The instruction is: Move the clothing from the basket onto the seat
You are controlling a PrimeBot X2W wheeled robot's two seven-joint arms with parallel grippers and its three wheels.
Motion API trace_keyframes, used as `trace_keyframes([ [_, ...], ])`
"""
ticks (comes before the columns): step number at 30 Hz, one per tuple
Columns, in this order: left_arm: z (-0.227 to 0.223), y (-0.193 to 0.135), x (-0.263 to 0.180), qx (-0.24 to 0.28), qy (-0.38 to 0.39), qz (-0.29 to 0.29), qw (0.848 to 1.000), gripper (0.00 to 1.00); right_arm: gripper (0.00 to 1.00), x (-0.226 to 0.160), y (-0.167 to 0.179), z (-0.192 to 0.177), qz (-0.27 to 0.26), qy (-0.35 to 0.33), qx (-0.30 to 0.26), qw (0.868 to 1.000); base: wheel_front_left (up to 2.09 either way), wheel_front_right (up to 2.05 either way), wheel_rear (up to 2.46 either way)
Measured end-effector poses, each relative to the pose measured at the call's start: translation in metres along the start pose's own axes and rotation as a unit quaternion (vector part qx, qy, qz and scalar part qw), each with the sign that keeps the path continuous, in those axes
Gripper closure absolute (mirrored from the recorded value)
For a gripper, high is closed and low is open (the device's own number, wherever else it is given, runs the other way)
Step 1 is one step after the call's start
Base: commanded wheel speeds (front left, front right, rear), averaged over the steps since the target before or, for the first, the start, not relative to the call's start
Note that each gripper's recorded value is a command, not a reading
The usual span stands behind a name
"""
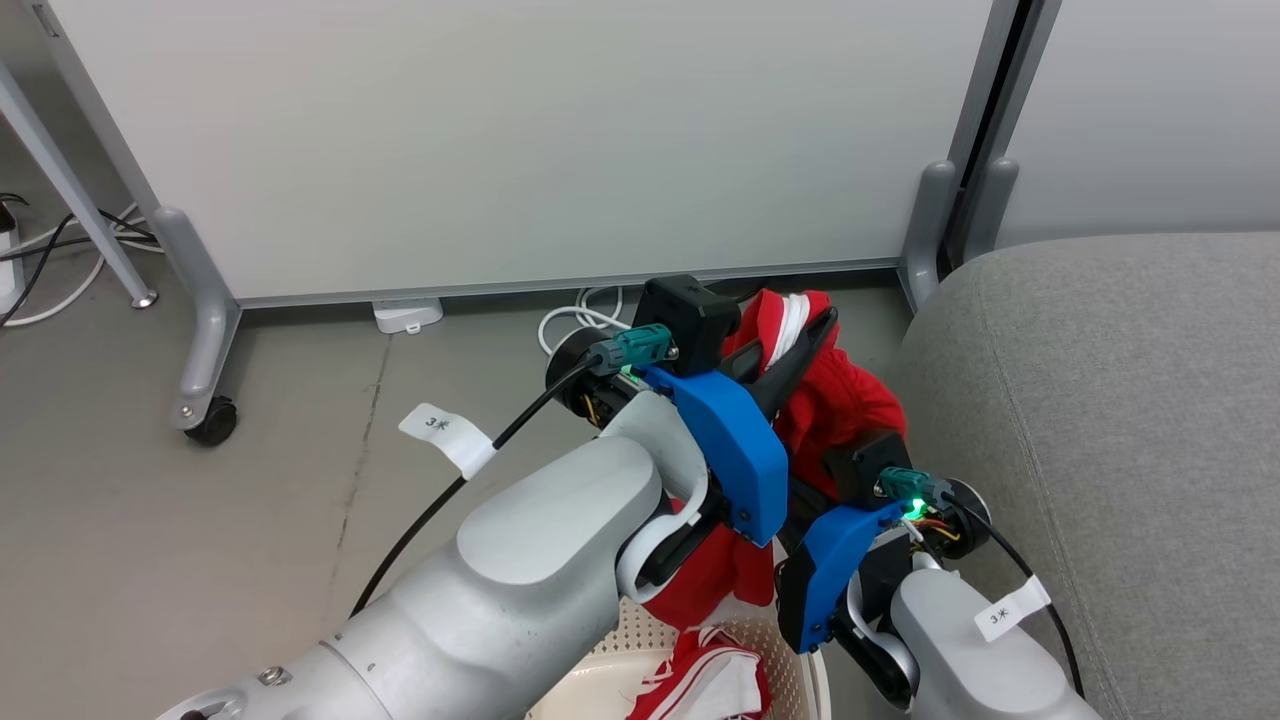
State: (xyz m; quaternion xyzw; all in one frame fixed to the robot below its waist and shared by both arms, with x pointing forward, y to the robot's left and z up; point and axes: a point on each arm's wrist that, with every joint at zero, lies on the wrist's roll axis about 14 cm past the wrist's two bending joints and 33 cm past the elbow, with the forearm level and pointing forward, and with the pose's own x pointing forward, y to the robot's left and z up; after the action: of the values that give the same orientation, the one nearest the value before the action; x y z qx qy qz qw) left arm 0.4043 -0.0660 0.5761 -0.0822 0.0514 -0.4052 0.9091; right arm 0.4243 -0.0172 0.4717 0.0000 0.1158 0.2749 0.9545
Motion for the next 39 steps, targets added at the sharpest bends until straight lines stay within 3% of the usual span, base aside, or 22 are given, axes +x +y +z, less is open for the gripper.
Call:
trace_keyframes([
  [28,-0.01,0.002,0.003,0.001,0.017,0.008,1.0,1.0,1.0,-0.003,-0.005,-0.005,-0.003,0.003,-0.007,1.0,0.0,0.0,0.0],
  [29,-0.011,0.003,0.003,-0.001,0.018,0.008,1.0,0.87,1.0,-0.003,-0.005,-0.006,-0.003,0.003,-0.007,1.0,0.0,0.0,0.0],
  [31,-0.011,0.003,0.003,-0.001,0.019,0.009,1.0,0.25,1.0,-0.003,-0.005,-0.007,-0.003,0.005,-0.006,1.0,0.0,0.0,0.0],
  [32,-0.012,0.003,0.003,-0.002,0.019,0.009,1.0,0.0,1.0,-0.003,-0.005,-0.008,-0.003,0.006,-0.005,1.0,0.0,0.0,0.0],
  [39,-0.012,0.005,0.004,-0.01,0.019,0.013,1.0,0.0,1.0,-0.002,-0.006,-0.007,-0.003,0.005,-0.003,1.0,0.0,0.0,0.0],
])
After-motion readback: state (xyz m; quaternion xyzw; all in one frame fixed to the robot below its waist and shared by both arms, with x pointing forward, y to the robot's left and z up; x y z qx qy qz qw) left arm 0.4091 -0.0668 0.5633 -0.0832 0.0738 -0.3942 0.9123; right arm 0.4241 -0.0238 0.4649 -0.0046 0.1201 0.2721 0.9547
